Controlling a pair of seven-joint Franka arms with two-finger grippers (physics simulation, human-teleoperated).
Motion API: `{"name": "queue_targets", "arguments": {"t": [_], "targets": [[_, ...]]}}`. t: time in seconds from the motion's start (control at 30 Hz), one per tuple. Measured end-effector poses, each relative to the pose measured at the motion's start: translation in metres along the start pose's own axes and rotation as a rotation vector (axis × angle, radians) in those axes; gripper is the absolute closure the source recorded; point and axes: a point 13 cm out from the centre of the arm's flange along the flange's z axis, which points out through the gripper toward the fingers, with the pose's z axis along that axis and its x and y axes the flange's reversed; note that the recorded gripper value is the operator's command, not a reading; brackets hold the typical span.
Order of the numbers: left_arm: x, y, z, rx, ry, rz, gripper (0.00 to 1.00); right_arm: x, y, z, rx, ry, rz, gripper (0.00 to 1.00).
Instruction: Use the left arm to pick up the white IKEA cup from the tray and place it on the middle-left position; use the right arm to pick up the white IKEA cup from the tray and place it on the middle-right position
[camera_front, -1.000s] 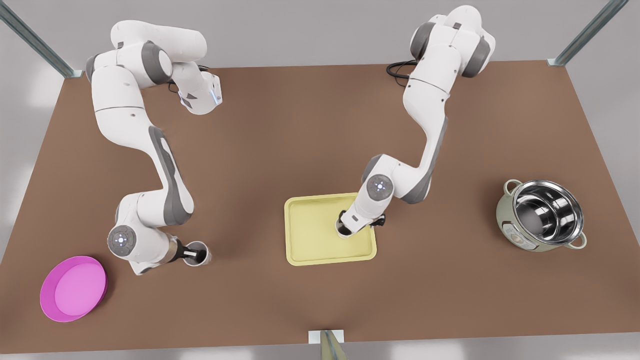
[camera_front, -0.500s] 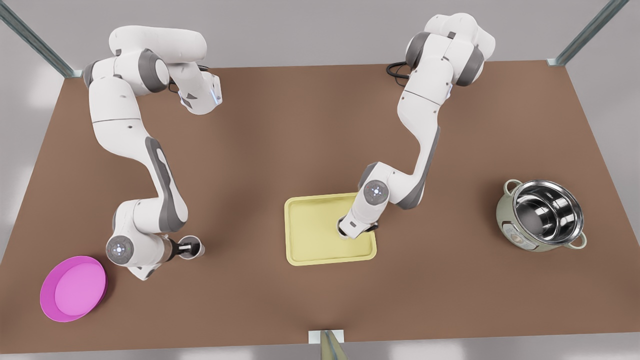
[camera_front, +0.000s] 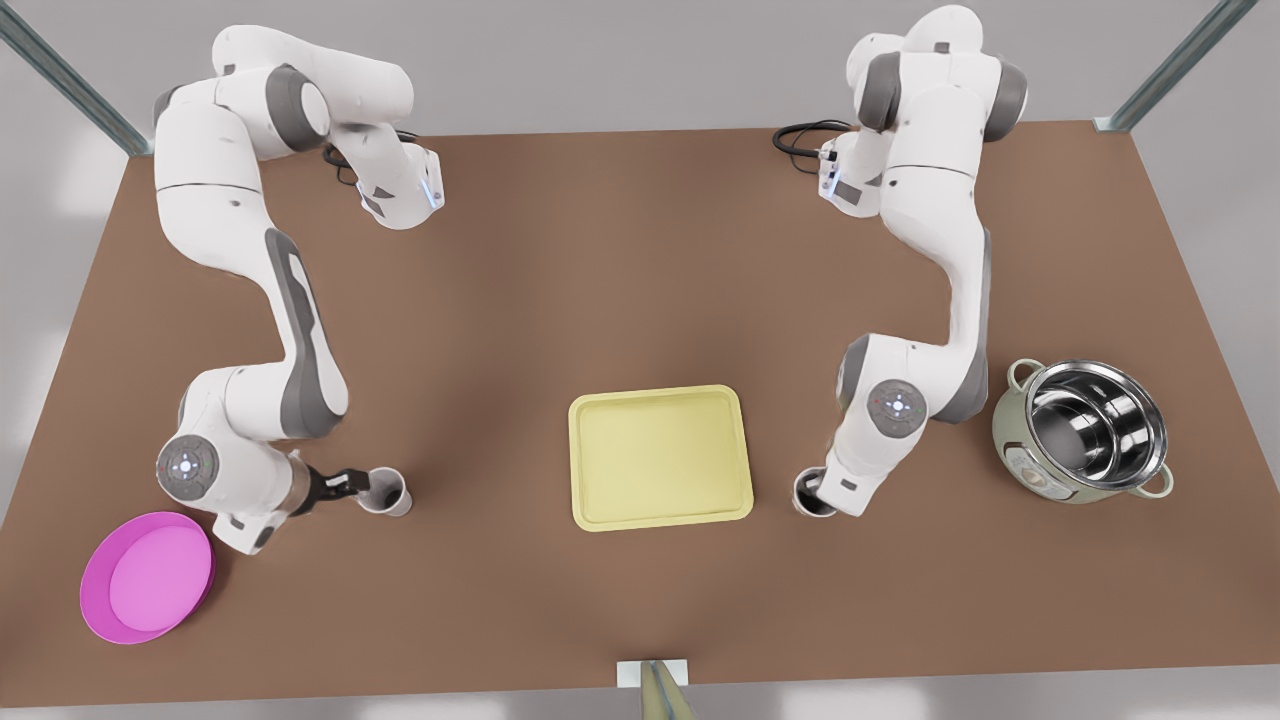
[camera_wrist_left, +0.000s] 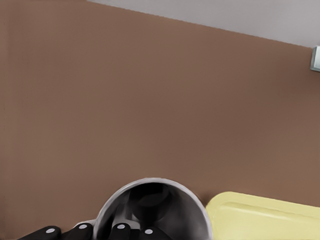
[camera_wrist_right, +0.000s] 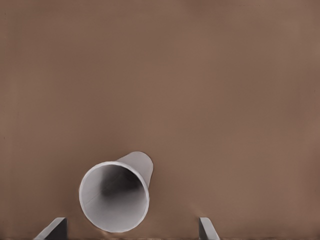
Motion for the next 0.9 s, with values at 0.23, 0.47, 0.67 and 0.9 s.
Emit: {"name": "queue_targets", "arguments": {"t": [0.23, 0.47, 0.67, 0.9], "targets": [[-0.032, 0.129, 0.029, -0.051, 0.086, -0.04, 0.92, 0.099, 0.022, -0.175, 0.116, -0.011, 0.033, 0.0], [-0.036, 0.143, 0.064, -0.062, 0.085, 0.053, 0.92, 0.122, 0.007, -0.163, 0.101, 0.075, 0.106, 0.0], [-0.042, 0.14, 0.081, -0.045, 0.059, 0.119, 0.0, 0.126, 0.011, -0.165, 0.104, 0.092, 0.123, 0.0], [-0.046, 0.129, 0.004, 0.007, 0.044, 0.221, 0.0, 0.124, 0.01, -0.175, 0.11, 0.077, 0.144, 0.0]]}}
